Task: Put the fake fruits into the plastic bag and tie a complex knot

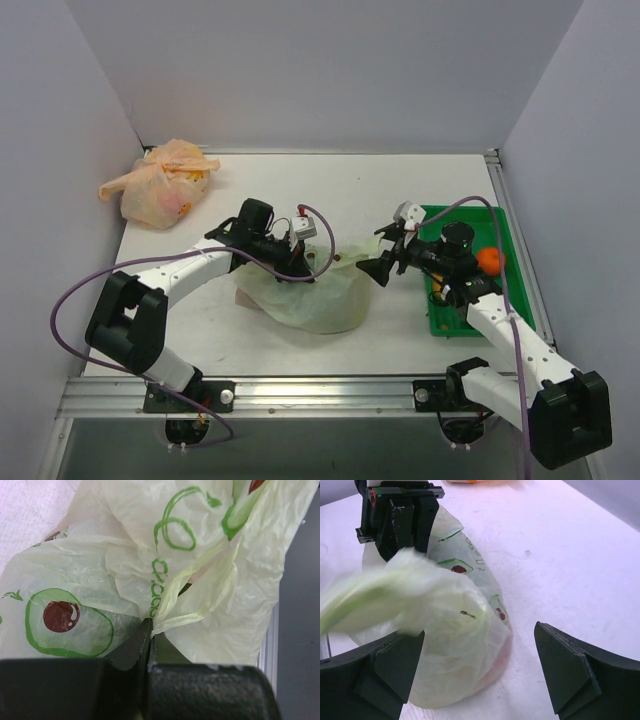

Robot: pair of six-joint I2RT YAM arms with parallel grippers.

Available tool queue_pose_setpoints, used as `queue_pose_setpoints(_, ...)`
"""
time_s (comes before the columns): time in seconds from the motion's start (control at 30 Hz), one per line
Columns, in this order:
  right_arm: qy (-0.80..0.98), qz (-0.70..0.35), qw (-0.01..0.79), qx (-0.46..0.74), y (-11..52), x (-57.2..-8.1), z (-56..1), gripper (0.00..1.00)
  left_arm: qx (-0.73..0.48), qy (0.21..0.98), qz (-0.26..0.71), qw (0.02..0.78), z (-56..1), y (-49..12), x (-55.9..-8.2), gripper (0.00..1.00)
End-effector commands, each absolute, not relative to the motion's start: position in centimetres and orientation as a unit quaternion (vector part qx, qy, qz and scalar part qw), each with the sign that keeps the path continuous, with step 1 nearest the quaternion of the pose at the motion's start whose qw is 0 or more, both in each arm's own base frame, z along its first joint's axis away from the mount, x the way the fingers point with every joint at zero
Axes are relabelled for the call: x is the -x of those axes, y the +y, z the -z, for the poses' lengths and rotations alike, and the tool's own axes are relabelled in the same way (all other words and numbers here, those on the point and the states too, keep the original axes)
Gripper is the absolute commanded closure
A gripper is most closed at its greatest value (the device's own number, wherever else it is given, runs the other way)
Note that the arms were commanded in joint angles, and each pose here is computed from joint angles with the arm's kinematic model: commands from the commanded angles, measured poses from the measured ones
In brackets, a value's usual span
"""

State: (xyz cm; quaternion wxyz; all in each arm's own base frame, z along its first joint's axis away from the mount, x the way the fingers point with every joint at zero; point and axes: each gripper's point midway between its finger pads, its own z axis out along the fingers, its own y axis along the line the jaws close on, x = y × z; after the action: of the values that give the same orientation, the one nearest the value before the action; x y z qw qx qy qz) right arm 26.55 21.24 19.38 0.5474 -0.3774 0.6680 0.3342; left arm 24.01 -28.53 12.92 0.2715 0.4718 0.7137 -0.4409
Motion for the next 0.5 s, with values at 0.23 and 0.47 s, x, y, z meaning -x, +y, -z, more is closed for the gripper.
queue_pose_setpoints(0.23, 0.582, -0.337, 0.549, 0.496, 20.8, -25.4, -21.6, 0.00, -0.494, 0.673, 0.463, 0.298, -15.7, -29.6, -24.2, 1.00)
queue_pose_setpoints(0.47, 0.553, -0.371, 0.546, 0.508, 23.7, -26.5, -21.9, 0.00, -0.495, 0.662, 0.485, 0.284, -16.1, -29.9, -23.4, 1.00)
